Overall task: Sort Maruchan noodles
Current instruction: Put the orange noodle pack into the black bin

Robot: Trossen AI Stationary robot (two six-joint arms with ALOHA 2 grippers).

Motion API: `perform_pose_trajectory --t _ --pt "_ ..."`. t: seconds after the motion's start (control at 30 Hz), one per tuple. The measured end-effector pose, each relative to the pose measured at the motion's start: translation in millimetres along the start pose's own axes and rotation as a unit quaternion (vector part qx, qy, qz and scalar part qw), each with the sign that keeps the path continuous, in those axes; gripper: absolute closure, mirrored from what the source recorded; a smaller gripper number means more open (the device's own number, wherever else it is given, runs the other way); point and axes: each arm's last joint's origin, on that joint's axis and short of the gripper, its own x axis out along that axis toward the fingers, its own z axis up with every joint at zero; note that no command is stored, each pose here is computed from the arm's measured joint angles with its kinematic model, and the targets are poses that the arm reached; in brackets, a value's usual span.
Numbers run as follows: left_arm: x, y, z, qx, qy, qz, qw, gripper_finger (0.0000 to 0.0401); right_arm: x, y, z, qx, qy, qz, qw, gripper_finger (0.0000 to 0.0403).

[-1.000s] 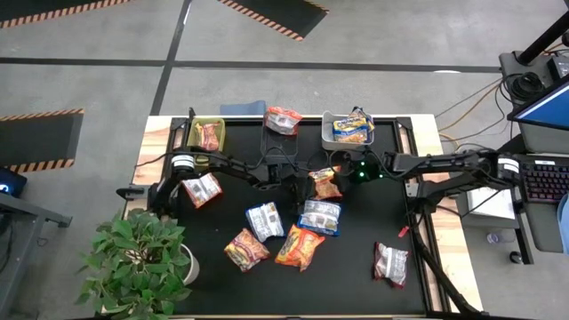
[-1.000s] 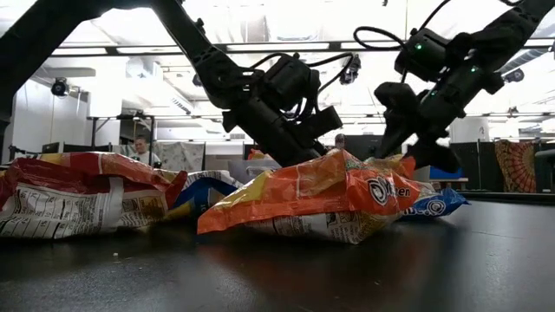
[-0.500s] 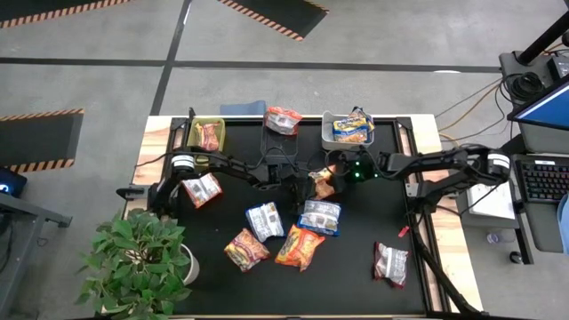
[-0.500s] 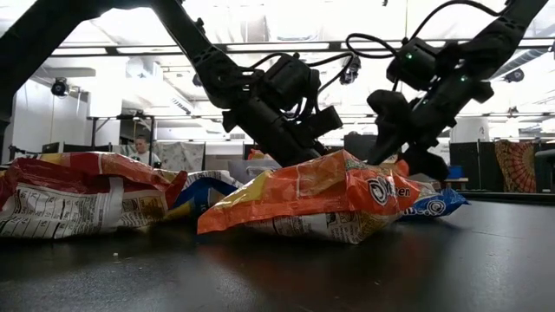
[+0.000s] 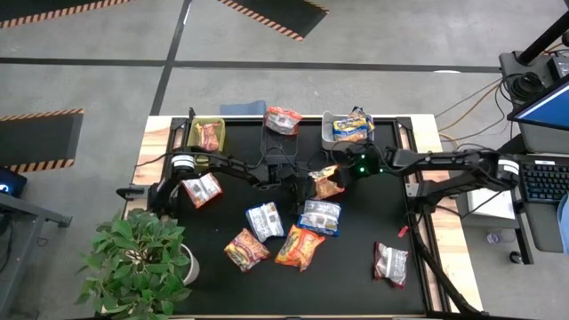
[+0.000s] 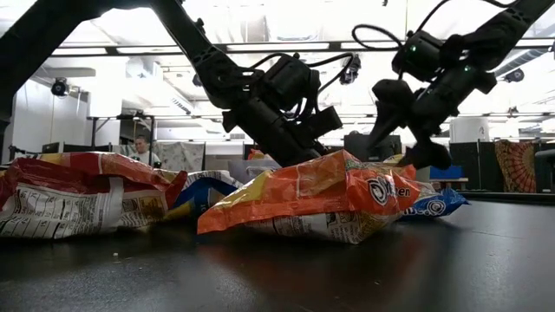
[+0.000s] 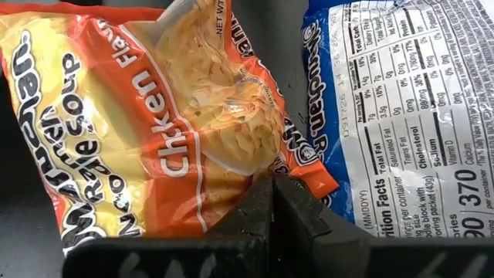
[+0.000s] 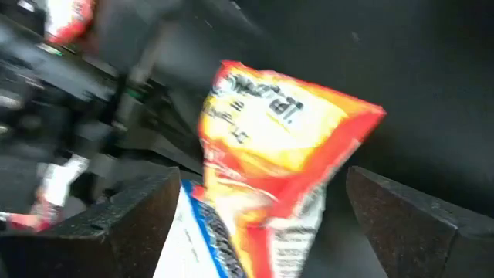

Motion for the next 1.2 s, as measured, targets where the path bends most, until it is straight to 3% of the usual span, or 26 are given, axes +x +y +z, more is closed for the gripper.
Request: perform_pose_trajectory --t 0.13,0.47,0.87,1.03,1.2 --pt "0 0 0 0.000 0.000 0.000 1.000 0.0401 13 -6 -7 -0.001 0.016 -0.013 1.000 0.0040" --pt "0 0 0 0.000 0.000 0.000 1.000 0.0401 41 -6 -5 -0.044 -0.002 0.019 0.999 0.0051" --pt "-5 0 2 0.003 0.007 -0.004 1.000 0.0401 44 -7 -6 -0.078 0.010 0.031 0.996 0.0215" --pt "-29 5 21 0.046 -0.005 0.003 0.999 0.0401 32 2 -2 -0.115 -0.010 0.059 0.992 0.0268" --pt "-65 12 45 0.084 -0.028 0.016 0.996 0.0401 13 13 4 -0.166 -0.050 0.085 0.981 0.0288"
